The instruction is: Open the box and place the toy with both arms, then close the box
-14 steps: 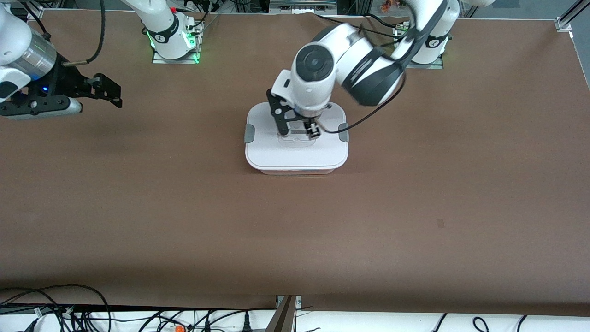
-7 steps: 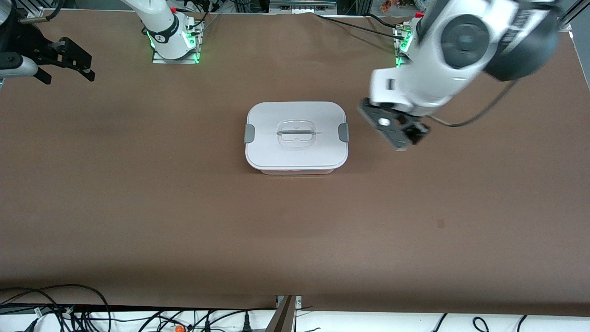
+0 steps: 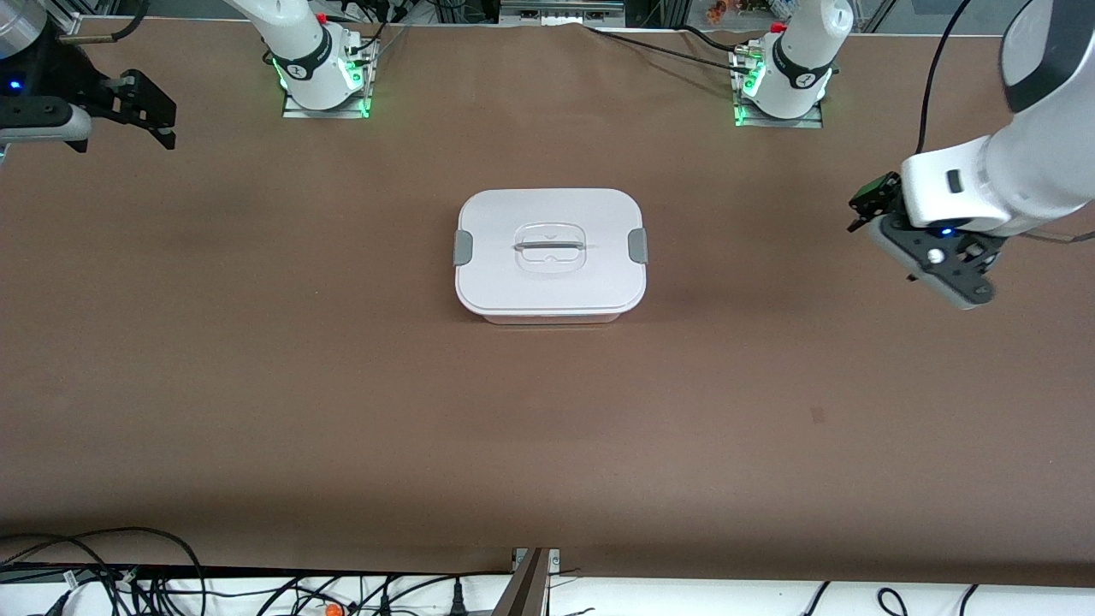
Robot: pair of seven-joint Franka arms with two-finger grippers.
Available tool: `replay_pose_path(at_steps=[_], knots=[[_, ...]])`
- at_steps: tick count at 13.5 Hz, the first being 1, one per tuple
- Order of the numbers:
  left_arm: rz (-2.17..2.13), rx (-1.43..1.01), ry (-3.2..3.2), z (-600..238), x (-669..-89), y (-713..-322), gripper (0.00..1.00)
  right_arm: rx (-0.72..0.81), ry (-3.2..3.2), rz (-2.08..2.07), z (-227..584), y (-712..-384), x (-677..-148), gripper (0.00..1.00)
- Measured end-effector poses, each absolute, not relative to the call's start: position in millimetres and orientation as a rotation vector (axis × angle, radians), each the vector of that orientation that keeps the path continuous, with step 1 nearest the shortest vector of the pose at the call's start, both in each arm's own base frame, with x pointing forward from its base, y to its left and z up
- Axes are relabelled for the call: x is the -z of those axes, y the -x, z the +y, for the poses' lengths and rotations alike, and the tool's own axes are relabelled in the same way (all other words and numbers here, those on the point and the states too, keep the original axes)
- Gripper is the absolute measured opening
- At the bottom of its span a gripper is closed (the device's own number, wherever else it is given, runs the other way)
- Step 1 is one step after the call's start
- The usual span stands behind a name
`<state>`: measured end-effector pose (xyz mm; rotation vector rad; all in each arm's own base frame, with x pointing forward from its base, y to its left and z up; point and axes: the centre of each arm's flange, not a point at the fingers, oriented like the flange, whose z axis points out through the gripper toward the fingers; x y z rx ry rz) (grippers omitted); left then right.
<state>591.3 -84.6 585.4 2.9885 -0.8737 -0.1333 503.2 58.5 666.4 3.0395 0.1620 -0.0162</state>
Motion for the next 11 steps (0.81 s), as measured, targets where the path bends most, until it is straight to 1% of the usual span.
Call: replay_pose_path(at_steps=[3, 5, 8, 11], knots=[[-0.362, 0.020, -3.121, -75, -586, -564, 1.00, 0.027, -3.043, 0.151, 55, -505, -663, 1.00], [-0.169, -0.007, -3.140, -66, -586, -552, 1.00, 0.049, -3.063, 0.157, 58, -509, -657, 1.00], [-0.088, 0.013, -3.131, -46, -581, -547, 1.00, 0.064, -3.070, 0.159, 60, -512, -652, 1.00], [-0.105, 0.024, -3.130, -52, -577, -546, 1.00, 0.057, -3.072, 0.160, 60, -511, -654, 1.00]])
